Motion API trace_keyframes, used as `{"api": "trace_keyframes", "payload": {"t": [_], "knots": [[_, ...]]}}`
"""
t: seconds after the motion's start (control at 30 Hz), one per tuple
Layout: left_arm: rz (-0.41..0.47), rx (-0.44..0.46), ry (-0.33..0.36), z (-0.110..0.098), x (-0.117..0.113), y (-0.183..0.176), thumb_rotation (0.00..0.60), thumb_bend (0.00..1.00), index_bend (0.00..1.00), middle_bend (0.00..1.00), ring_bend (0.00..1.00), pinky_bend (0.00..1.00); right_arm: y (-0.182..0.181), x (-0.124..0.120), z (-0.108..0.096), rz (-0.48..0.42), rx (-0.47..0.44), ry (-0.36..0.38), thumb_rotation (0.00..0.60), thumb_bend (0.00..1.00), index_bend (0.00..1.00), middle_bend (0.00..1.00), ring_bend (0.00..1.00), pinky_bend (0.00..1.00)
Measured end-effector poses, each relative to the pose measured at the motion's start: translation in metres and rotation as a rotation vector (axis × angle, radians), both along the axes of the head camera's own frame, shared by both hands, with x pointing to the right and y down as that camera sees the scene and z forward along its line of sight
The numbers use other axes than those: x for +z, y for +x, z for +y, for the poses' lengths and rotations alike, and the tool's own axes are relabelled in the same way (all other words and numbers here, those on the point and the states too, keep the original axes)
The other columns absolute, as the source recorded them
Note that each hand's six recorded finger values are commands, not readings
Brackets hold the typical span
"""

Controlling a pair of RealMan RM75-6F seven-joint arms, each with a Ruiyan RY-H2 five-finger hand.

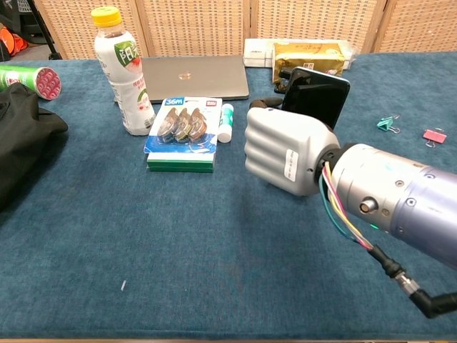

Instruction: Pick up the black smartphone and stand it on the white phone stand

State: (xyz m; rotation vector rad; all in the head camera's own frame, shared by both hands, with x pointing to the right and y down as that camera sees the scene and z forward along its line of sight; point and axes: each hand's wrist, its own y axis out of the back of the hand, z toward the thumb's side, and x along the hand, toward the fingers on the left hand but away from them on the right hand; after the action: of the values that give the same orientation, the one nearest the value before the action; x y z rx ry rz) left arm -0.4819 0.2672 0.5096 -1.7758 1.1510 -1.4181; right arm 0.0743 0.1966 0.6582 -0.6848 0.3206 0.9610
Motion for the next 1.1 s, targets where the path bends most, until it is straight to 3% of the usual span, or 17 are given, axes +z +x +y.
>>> {"api": "trace_keyframes", "payload": {"t": [0.23, 0.73, 1.1], "knots": [[0.000, 0.002, -0.002, 0.000, 0.000, 0.001, 0.600, 0.00, 0.00, 0.00, 0.00, 0.00, 0.000, -0.003, 0.000, -0.007, 0.006, 0.023, 0.600, 0.14, 0.29, 0.23, 0.33, 0.36], [0.000, 0.003, -0.004, 0.000, 0.000, 0.000, 0.600, 0.00, 0.00, 0.00, 0.00, 0.00, -0.001, -0.009, 0.007, -0.021, 0.003, 0.050, 0.600, 0.05, 0.23, 0.16, 0.27, 0.36], [0.001, 0.007, -0.004, 0.001, 0.000, 0.001, 0.600, 0.00, 0.00, 0.00, 0.00, 0.00, 0.006, -0.040, 0.002, -0.087, 0.046, 0.054, 0.600, 0.05, 0.23, 0.14, 0.26, 0.36]]}}
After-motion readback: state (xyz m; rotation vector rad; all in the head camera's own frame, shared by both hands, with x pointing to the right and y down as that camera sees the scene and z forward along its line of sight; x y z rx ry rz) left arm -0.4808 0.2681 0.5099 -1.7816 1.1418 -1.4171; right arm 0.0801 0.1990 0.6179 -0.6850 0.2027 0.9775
